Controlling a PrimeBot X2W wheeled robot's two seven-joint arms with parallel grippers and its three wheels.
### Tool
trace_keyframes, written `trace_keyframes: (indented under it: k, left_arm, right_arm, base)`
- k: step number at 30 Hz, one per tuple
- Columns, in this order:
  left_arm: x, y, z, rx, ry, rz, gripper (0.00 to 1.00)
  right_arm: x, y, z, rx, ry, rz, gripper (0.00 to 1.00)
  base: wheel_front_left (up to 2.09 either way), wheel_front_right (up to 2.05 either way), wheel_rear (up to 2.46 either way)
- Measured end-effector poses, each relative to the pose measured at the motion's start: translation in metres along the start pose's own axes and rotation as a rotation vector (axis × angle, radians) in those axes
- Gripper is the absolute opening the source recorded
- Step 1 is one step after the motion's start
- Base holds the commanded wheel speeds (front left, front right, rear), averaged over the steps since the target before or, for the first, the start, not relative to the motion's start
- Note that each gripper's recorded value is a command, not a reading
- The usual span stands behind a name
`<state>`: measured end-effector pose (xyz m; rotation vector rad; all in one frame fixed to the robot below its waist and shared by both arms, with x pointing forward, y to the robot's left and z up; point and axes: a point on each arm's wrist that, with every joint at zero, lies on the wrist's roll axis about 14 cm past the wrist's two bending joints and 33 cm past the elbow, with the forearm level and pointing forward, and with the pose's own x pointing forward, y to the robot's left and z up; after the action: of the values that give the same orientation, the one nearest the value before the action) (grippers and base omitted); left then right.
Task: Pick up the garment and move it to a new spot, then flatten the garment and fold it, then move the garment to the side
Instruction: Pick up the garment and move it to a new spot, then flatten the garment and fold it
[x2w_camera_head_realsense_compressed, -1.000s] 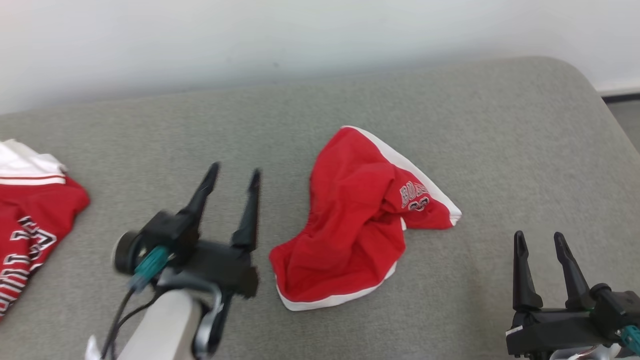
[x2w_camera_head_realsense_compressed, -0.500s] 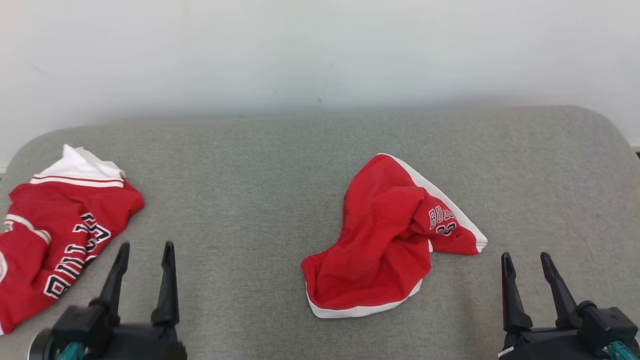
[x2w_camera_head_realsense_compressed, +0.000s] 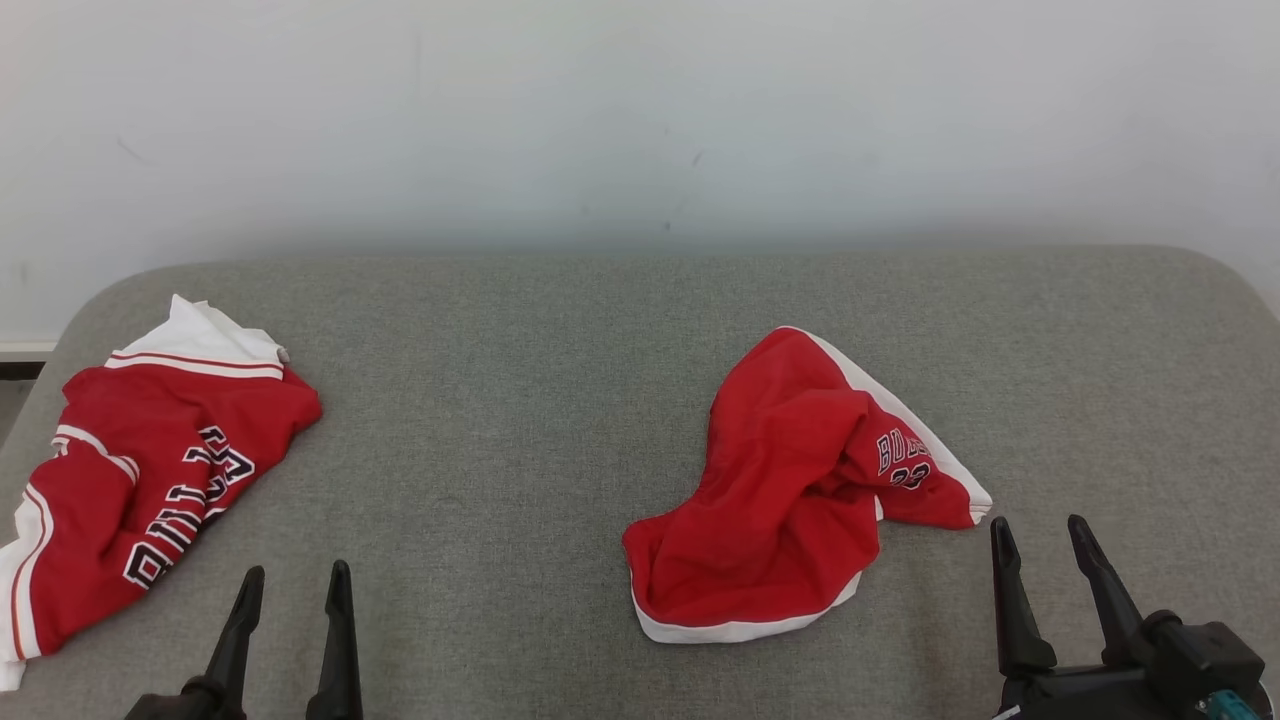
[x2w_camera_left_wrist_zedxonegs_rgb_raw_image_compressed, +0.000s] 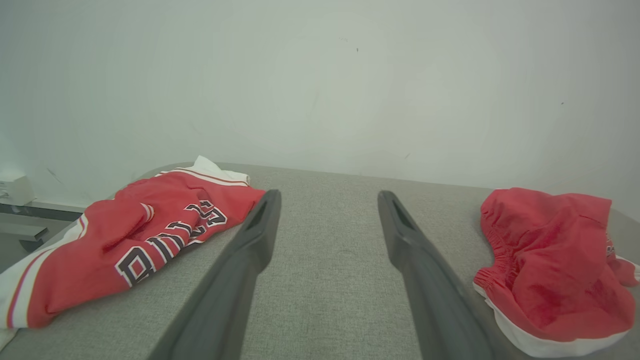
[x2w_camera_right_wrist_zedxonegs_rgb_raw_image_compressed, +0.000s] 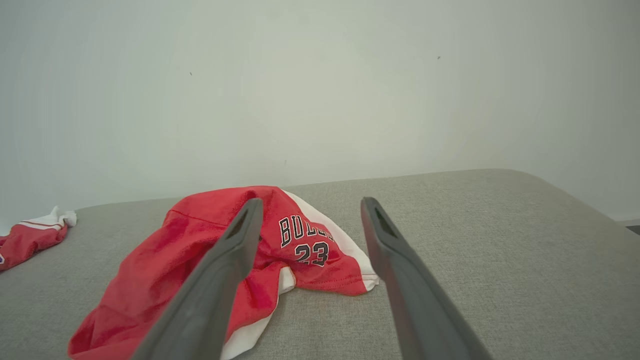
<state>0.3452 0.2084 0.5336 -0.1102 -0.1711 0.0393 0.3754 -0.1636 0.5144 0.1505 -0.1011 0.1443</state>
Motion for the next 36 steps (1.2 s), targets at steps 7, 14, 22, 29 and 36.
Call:
trace_keyframes:
  k: [7,14,22,29,36]
  left_arm:
    - [-0.001,0.001,-0.006,0.007,0.017,0.001,1.00]
    - [0.001,0.001,-0.011,0.008,0.032,-0.002,1.00]
    - [0.002,0.000,-0.012,0.008,0.032,-0.006,1.00]
    - [0.001,0.001,-0.012,0.011,0.032,-0.004,1.00]
    - [0.000,0.002,-0.013,0.009,0.034,-0.001,1.00]
  right_arm:
    - [-0.002,0.000,-0.009,0.006,0.027,0.000,1.00]
    - [-0.003,-0.002,-0.015,0.010,0.045,-0.007,1.00]
    - [-0.004,-0.003,-0.016,0.010,0.048,-0.011,1.00]
    - [-0.004,-0.003,-0.016,0.013,0.049,-0.012,1.00]
    - [-0.001,-0.001,-0.020,0.009,0.061,0.000,1.00]
  base:
    - [0.00,0.00,0.00]
    - [0.00,0.00,0.00]
    - [0.00,0.00,0.00]
    - [0.00,0.00,0.00]
    - [0.00,0.00,0.00]
